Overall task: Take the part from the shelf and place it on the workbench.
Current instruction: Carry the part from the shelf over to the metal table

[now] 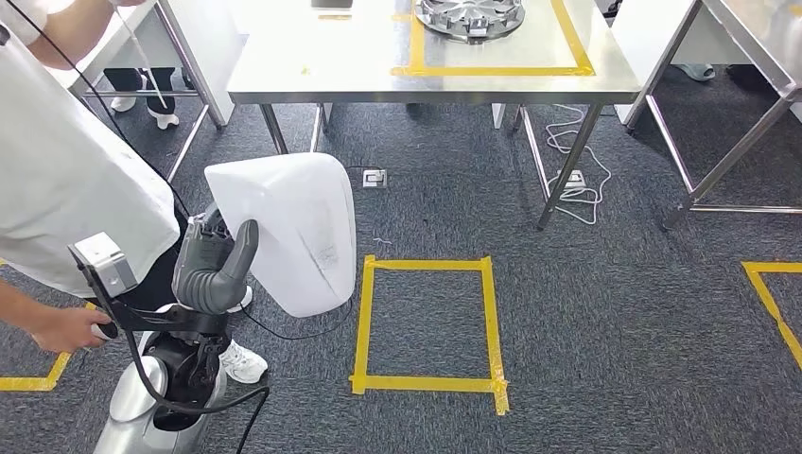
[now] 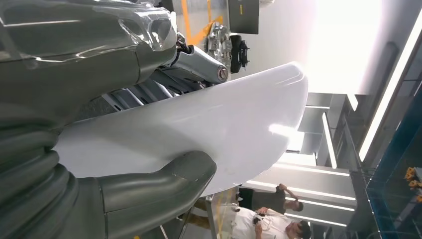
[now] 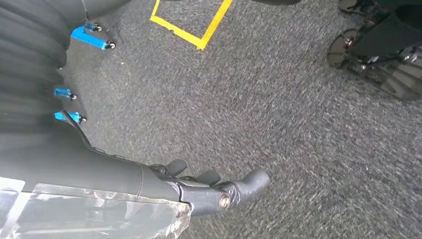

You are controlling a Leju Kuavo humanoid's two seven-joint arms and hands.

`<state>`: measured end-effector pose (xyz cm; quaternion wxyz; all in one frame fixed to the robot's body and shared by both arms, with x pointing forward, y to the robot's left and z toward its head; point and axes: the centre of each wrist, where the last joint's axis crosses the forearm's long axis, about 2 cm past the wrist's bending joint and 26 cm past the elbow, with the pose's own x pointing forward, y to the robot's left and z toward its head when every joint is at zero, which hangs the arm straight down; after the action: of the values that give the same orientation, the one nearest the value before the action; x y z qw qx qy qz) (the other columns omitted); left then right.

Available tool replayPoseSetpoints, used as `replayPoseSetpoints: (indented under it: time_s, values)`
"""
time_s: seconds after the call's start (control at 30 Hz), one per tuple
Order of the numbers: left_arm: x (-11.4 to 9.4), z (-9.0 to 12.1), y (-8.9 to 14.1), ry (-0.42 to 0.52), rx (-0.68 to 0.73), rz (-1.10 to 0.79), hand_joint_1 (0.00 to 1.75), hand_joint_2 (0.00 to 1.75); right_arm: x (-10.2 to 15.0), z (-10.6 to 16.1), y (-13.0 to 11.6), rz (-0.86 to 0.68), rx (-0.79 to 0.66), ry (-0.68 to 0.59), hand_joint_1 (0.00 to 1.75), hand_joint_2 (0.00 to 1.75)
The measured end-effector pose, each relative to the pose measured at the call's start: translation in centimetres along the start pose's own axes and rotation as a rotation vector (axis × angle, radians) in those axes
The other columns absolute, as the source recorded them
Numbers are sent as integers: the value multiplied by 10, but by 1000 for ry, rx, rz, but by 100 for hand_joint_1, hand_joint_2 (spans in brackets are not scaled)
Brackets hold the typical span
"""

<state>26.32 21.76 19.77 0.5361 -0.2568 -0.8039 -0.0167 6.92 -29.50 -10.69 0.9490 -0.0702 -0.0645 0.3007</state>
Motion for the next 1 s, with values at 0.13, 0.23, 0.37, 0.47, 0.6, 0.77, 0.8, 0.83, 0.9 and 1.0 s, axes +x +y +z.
replayPoseSetpoints:
  time_s: [0.13,0.23,0.37,0.47,0.6,0.77,0.8,0.83,0.9,1.0]
  values:
    - [2,0,2,-2,1,-10,175,175,2,0,0,10,13,1,0,175]
    - [1,1,3,4,3,-10,175,175,1,0,0,12,20,4,0,175]
    - [1,-1,4,-1,-5,4,175,175,3,0,1,-1,27,4,0,175]
    - [0,-5,4,-4,-21,24,175,175,2,0,2,-26,36,5,0,175]
    - [-2,-15,-1,-10,-49,46,175,175,-3,0,0,-50,29,10,0,175]
    - [-12,-19,-5,5,-57,81,175,175,-17,-1,-2,-87,15,32,0,175]
    - [-14,-19,-5,6,-57,86,175,175,-21,-1,-2,-92,13,41,0,175]
    - [-16,-19,-5,5,-57,90,175,175,-25,-1,-2,-97,11,48,0,175]
    - [-18,-20,-5,-2,-56,92,175,175,-32,-1,-3,-102,1,60,0,175]
    - [-19,-23,-4,-16,-48,96,175,175,-37,-1,-7,-97,-19,63,0,175]
